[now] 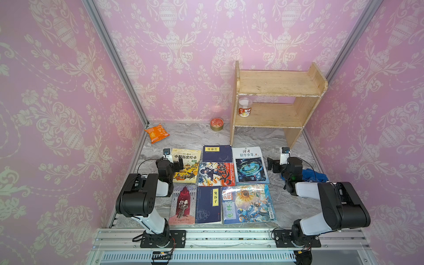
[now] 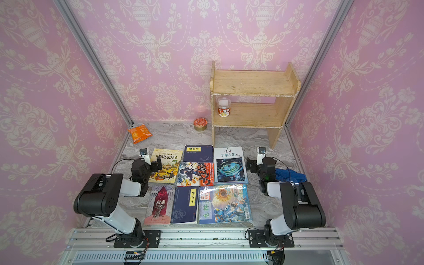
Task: Wipe the cover of the book
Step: Pick up the cleaning item at the center of the board, then move the book to the center of the board, then adjust the cleaning item at the center of the board.
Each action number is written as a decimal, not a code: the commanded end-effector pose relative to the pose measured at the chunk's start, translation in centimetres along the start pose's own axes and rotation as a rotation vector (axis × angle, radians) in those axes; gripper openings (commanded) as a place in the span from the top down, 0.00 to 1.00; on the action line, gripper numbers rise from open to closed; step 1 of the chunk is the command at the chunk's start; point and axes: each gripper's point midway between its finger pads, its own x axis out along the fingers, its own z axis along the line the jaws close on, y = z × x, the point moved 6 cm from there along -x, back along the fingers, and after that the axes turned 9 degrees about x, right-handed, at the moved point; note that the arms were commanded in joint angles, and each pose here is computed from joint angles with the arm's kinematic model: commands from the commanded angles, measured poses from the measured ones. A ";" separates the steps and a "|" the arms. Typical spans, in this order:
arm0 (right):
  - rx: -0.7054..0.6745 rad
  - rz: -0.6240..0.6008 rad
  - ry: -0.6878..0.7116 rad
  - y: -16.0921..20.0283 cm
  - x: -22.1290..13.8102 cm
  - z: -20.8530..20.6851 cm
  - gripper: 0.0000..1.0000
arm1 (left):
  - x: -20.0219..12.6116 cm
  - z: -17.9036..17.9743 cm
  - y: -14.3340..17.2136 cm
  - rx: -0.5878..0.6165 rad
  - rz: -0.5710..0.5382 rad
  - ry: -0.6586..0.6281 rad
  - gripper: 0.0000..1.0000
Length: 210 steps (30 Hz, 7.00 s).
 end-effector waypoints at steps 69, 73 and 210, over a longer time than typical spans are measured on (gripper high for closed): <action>0.711 0.683 0.383 1.0 -4.7 -5.0 1.00 | -14.9 -7.8 7.1 -0.490 0.867 -0.029 0.01; 0.527 0.604 0.333 -2.6 -6.1 -1.3 1.00 | -14.4 -7.2 7.6 -0.455 0.865 -0.105 0.01; 0.592 0.601 0.177 -4.8 -2.8 -2.6 1.00 | -20.5 -17.4 -0.7 -0.346 0.746 0.614 0.01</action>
